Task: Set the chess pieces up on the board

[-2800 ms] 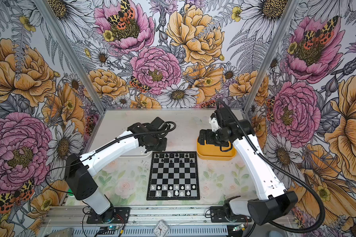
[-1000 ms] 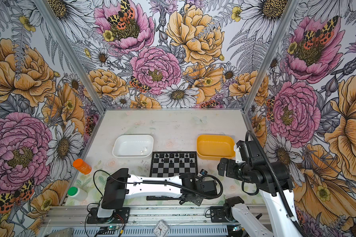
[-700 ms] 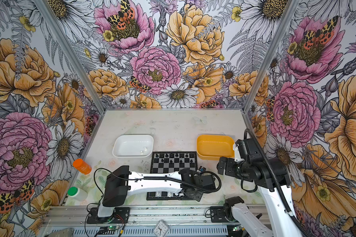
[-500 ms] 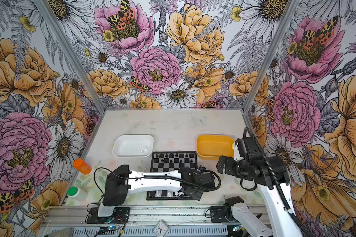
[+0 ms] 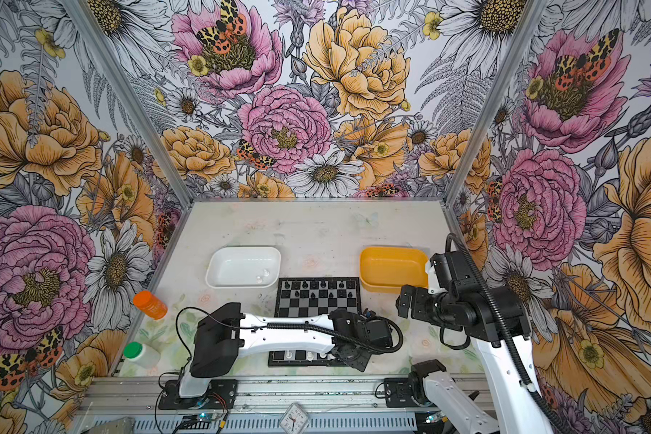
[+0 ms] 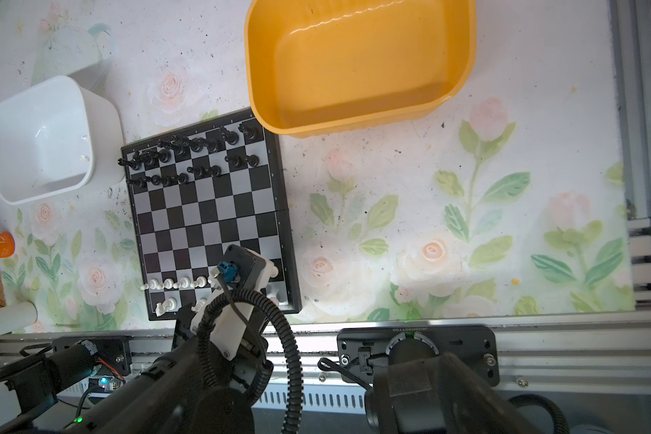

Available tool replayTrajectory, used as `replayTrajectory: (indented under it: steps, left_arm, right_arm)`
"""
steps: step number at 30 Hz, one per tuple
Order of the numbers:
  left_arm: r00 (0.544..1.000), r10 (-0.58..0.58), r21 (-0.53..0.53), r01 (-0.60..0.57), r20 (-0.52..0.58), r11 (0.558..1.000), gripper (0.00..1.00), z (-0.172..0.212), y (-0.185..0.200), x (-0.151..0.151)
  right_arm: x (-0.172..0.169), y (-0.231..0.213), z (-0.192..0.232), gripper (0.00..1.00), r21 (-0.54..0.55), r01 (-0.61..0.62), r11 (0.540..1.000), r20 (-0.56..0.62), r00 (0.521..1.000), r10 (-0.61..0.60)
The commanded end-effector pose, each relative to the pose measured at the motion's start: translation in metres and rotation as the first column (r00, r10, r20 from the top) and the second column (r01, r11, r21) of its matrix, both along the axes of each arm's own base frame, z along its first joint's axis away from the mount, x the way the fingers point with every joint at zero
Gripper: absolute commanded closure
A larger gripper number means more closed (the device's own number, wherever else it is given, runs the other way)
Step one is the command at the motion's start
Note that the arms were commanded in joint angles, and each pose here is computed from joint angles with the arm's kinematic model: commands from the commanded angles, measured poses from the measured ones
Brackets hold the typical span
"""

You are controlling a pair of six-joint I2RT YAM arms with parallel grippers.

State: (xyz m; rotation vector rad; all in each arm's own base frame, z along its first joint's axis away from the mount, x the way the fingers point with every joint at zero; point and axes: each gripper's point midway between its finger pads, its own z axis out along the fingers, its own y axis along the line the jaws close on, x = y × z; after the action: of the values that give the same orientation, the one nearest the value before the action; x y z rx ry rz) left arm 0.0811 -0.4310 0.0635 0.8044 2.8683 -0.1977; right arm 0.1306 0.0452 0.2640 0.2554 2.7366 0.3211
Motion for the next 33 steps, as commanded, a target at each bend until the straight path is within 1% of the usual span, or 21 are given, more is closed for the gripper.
replayTrajectory:
  steps: [1, 19, 22, 26, 33]
  left_arm:
    - [1.000, -0.018, -0.003, 0.018, -0.012, 1.000, 0.88, -0.006, -0.003, -0.001]
    - [1.000, -0.028, -0.004, 0.028, -0.007, 1.000, 0.88, -0.007, -0.006, 0.005]
    - [0.999, -0.031, -0.009, 0.031, -0.011, 0.999, 0.84, -0.006, -0.008, 0.005]
    - [1.000, -0.030, -0.015, 0.030, -0.004, 0.999, 0.72, -0.003, -0.008, 0.007]
    - [1.000, -0.018, -0.040, 0.018, 0.014, 0.999, 0.69, 0.009, -0.008, 0.014]
  right_arm:
    - [-0.031, -0.004, -0.008, 0.01, -0.014, -0.007, 1.000, -0.115, 0.993, 0.005]
    - [-0.034, -0.001, -0.006, 0.02, 0.013, -0.007, 1.000, -0.102, 0.995, 0.008]
    - [-0.034, 0.000, -0.005, 0.02, 0.018, -0.010, 1.000, -0.102, 0.995, 0.012]
    - [-0.035, 0.001, -0.004, 0.02, 0.024, -0.013, 1.000, -0.100, 0.995, 0.015]
    - [-0.035, 0.000, -0.006, 0.02, 0.023, -0.011, 1.000, -0.102, 0.995, 0.013]
